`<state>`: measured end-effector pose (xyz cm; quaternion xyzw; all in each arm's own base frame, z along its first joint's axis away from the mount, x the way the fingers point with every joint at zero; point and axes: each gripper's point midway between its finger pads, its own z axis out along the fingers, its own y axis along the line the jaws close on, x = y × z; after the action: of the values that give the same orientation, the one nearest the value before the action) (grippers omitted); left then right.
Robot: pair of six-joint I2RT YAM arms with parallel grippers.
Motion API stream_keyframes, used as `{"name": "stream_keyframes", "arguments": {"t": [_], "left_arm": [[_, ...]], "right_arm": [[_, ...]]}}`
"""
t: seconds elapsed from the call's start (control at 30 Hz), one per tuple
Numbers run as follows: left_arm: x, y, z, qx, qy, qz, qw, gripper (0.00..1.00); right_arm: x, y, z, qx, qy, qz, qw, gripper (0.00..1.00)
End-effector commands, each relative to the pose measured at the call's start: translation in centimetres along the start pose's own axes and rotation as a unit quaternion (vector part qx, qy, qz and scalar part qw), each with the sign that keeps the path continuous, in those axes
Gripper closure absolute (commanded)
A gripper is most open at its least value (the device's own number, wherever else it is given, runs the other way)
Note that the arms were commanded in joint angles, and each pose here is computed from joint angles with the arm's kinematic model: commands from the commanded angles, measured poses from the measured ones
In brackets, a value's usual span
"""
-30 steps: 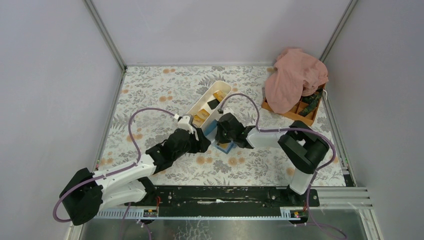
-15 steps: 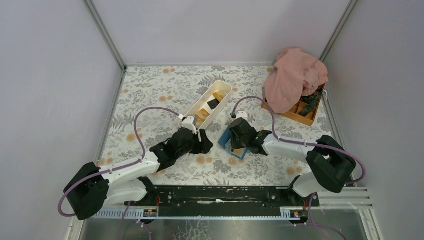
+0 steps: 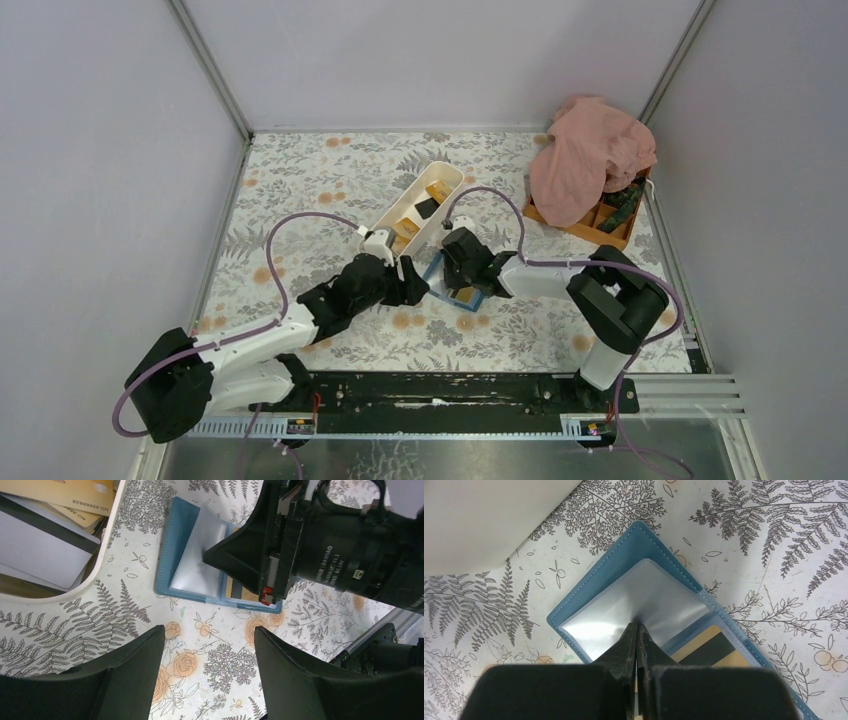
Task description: Take the credit cards out of the card holder
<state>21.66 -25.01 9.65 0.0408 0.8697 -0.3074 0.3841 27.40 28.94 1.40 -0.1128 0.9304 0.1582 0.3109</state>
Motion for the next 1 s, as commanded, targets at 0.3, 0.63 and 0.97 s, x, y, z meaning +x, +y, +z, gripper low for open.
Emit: {"name": "stream_keyframes", "arguments": {"t": [0.3,0.63,0.97], "left_arm": [[-2.3,-7.9,1.7,0.173,-0.019,-0.034,0.984,0.31],[0.2,-9.9,3.0,0.236,0.015,-0.14,0.962,0.34],[4.3,-5.2,3.9,0.136,0.039,-0.212,0.967,0.32]], "right_arm": [[4.9,0.3,-4.0,-0.072,0.026,0.029,0.997,1.0],[5.1,-0.3,-3.9,-0.063,0.016,0.021,0.998,1.0],[2.7,0.1,-4.4,-0.067,-0.019,0.026,0.997,0.98]]}}
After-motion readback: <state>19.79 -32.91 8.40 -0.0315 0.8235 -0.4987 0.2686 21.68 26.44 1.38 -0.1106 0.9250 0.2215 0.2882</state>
